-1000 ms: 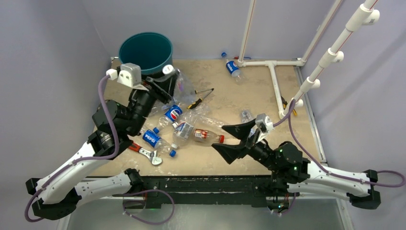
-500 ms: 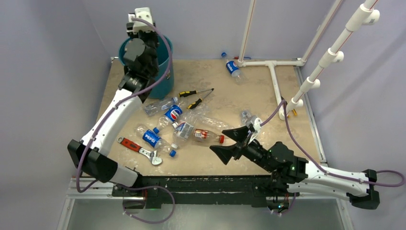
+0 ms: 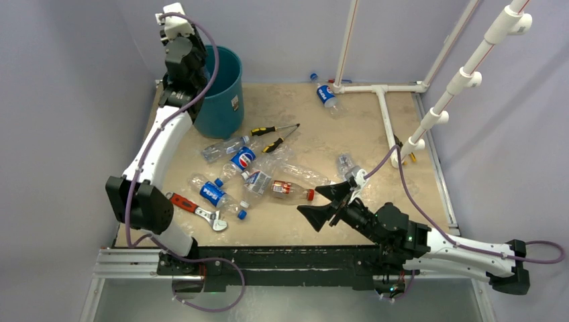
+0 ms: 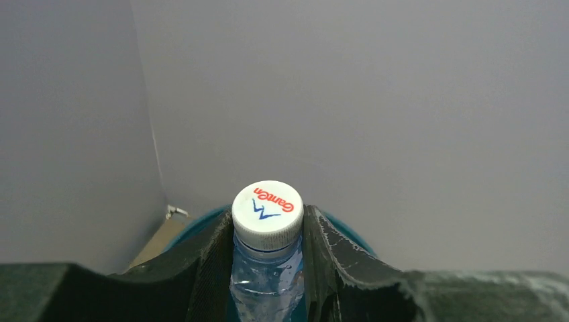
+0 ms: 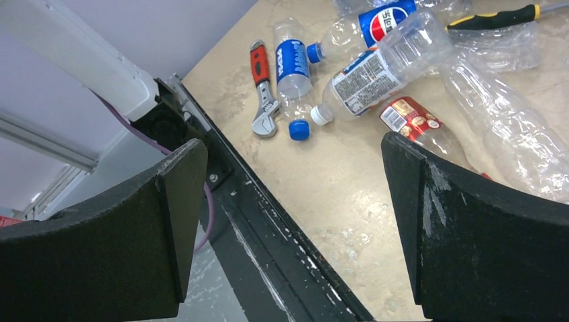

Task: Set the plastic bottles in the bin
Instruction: Place the plastic bottle in the trash bin, then pick up the plastic bottle at the center of the board, then place the plastic bottle in the trash bin.

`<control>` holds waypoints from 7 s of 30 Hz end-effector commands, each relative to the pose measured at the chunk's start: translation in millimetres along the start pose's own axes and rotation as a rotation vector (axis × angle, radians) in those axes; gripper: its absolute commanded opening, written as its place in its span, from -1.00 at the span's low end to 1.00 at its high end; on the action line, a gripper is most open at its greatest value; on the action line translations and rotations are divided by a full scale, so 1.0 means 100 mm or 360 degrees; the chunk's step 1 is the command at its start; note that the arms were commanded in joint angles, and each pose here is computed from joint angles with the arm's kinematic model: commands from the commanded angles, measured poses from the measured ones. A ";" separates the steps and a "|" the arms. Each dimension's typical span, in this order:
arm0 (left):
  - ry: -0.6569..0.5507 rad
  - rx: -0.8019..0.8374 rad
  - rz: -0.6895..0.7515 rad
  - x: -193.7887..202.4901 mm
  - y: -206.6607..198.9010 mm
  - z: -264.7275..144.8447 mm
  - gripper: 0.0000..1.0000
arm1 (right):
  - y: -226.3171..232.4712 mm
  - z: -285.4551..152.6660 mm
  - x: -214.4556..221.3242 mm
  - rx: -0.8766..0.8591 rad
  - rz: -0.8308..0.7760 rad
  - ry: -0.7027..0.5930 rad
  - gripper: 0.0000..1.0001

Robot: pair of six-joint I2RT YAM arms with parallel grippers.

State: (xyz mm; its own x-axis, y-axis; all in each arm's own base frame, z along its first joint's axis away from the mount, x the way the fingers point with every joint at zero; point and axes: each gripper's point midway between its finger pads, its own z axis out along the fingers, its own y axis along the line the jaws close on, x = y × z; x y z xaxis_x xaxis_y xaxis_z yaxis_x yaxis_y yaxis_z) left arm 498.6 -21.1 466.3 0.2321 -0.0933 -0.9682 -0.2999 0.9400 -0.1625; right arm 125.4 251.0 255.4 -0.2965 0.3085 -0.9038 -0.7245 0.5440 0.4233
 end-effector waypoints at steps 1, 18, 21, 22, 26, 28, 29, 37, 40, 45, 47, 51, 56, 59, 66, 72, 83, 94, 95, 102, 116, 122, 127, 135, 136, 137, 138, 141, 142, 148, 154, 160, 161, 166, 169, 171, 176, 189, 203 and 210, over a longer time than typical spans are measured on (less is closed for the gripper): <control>0.0211 -0.0030 -0.0038 0.60 0.03 0.11 -1.00 | -0.04 0.04 -0.03 0.0070 0.0011 0.0007 0.98; 0.0151 0.0080 -0.0367 -0.11 0.06 -0.35 0.98 | -0.08 0.09 -0.11 0.0191 0.0116 -0.0002 0.98; 0.0298 0.0215 -0.0565 -0.14 -0.04 -0.66 0.99 | -0.12 0.12 -0.16 0.0253 0.0165 -0.0036 0.98; 0.0373 0.0265 -0.0607 -0.08 -0.10 -0.78 0.99 | -0.17 0.13 -0.15 0.0313 0.0157 -0.0029 0.98; 0.0686 0.0505 -0.0638 0.35 -0.42 -1.37 0.99 | -0.56 0.17 0.01 0.0736 0.0067 0.0078 0.98; 0.0842 0.0656 -0.0592 0.64 -0.67 -1.80 0.99 | -0.66 0.18 0.09 0.0860 0.0017 0.0142 0.98; 0.0910 0.0718 -0.0580 0.78 -0.73 -1.98 0.99 | -0.69 0.20 0.13 0.0885 -0.0005 0.0165 0.97; 0.1338 0.0891 -0.0388 1.78 -0.69 -3.10 0.88 | -1.08 0.31 0.28 0.0939 0.0162 0.0203 0.75; 0.1351 0.0890 -0.0392 1.85 -0.52 -3.27 0.88 | -1.31 0.15 0.26 0.1145 0.0158 0.0180 0.76; 0.1290 0.0871 -0.0550 1.86 -0.32 -3.40 0.87 | -1.71 -0.18 0.18 0.1495 0.0187 0.0108 0.71; 0.1288 0.0858 -0.0593 1.92 -0.28 -3.44 0.86 | -1.81 -0.24 0.12 0.1528 0.0253 0.0033 0.66; 0.1272 0.0868 -0.0625 1.91 -0.28 -3.44 0.86 | -2.15 -0.36 0.12 0.1707 0.0355 0.0018 0.72; 0.1238 0.0873 -0.0615 1.89 -0.29 -3.41 0.86 | -2.46 -0.46 0.20 0.1892 0.0379 0.0044 0.78; 0.1234 0.0852 -0.0587 1.92 -0.26 -3.40 0.85 | -2.60 -0.48 0.28 0.1924 0.0384 0.0093 0.74; 0.1247 0.0859 -0.0618 1.96 -0.25 -3.44 0.85 | -2.69 -0.41 0.43 0.1904 0.0372 0.0186 0.59; 0.1280 0.0866 -0.0630 2.02 -0.26 -3.47 0.85 | -2.77 -0.37 0.65 0.1927 0.0361 0.0324 0.67; 0.1295 0.0876 -0.0639 2.03 -0.24 -3.51 0.84 | -2.81 -0.29 0.85 0.1834 0.0402 0.0480 0.61; 0.1287 0.0929 -0.0662 1.97 -0.28 -3.53 0.52 | -2.75 -0.19 0.95 0.1725 0.0427 0.0573 0.17; 0.1287 0.0931 -0.0662 1.97 -0.28 -3.54 0.51 | -2.74 -0.19 0.90 0.1719 0.0419 0.0558 0.12; 0.1263 0.0933 -0.0652 1.92 -0.28 -3.51 0.50 | -2.56 -0.12 0.45 0.1601 0.0328 0.0409 -0.13; 0.0925 0.1626 -0.0703 0.79 -0.99 -3.51 0.99 | -0.38 0.12 -0.68 -0.0215 -0.0174 0.0104 -0.17; 0.0798 0.1971 -0.0987 0.39 -1.27 -3.69 0.99 | -0.16 0.04 -0.71 -0.0410 -0.0209 0.0063 -0.16; 0.0671 0.2135 -0.1169 0.17 -1.35 -3.76 0.99 | -0.15 0.05 -0.72 -0.0420 -0.0214 0.0059 -0.19; 0.0864 0.2296 -0.1276 0.26 -1.65 -3.83 0.99 | -0.17 0.10 -0.72 -0.0413 -0.0211 0.0072 -0.22; 0.0899 0.2308 -0.1286 0.29 -1.67 -3.84 0.99 | -0.17 0.12 -0.73 -0.0414 -0.0214 0.0074 -0.23; 0.0922 0.2309 -0.1292 0.31 -1.70 -3.84 0.99 | -0.16 0.13 -0.73 -0.0415 -0.0215 0.0076 -0.23; 0.0941 0.2306 -0.1294 0.34 -1.72 -3.84 0.99 | -0.16 0.14 -0.73 -0.0415 -0.0217 0.0078 -0.23; 0.0976 0.2303 -0.1297 0.38 -1.75 -3.83 0.96 | -0.14 0.20 -0.72 -0.0399 -0.0231 0.0100 -0.24; 0.0977 0.2310 -0.1295 0.38 -1.75 -3.84 0.93 | -0.15 0.23 -0.70 -0.0373 -0.0234 0.0110 -0.24; 0.1003 0.2321 -0.1233 0.38 -1.77 -3.85 0.57 | -0.04 0.38 -0.58 -0.0309 -0.0268 0.0175 -0.27; 0.1028 0.2315 -0.1212 0.42 -1.69 -3.91 0.30 | -0.05 0.39 -0.64 -0.0265 -0.0265 0.0119 -0.29; 0.1034 0.2234 -0.1149 0.47 -1.59 -3.89 0.56 | -0.08 0.34 -0.76 -0.0213 -0.0268 0.0033 -0.30; 0.1034 0.2229 -0.1145 0.48 -1.58 -3.90 0.53 | -0.09 0.34 -0.77 -0.0204 -0.0267 0.0032 -0.30; 0.1055 0.2225 -0.1153 0.51 -1.58 -3.90 0.15 | -0.08 0.34 -0.75 -0.0214 -0.0269 0.0047 -0.30; 0.1053 0.2223 -0.1168 0.50 -1.60 -3.89 0.04 | -0.07 0.35 -0.73 -0.0222 -0.0272 0.0064 -0.30; 0.1052 0.2223 -0.1168 0.50 -1.62 -3.88 0.01 | -0.07 0.35 -0.71 -0.0232 -0.0278 0.0083 -0.30; 0.1061 0.2212 -0.1172 0.53 -1.65 -3.86 -0.28 | -0.08 0.36 -0.71 -0.0213 -0.0294 0.0108 -0.27; 0.0777 0.2213 -0.1081 0.20 -1.59 -3.73 -1.00 | 0.05 0.29 -0.89 -0.0220 -0.0159 0.0069 0.98; -0.0614 0.2174 0.0717 -0.17 -1.13 -3.38 -1.00 | 0.54 0.19 -1.36 -0.0468 0.0544 -0.0125 0.98; -0.1056 0.1918 0.1381 0.00 -0.84 -3.31 -1.00 | 0.46 0.37 -1.53 -0.0497 0.0639 -0.0109 0.98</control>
State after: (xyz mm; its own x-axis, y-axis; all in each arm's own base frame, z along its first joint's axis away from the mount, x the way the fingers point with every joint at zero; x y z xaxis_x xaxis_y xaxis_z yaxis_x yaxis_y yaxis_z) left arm 215.8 -223.7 428.8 0.6746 0.2139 -0.7065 0.5499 0.4930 0.6742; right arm 157.3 263.5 374.4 -0.5460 0.4481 -0.7079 -0.6969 0.2260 0.6806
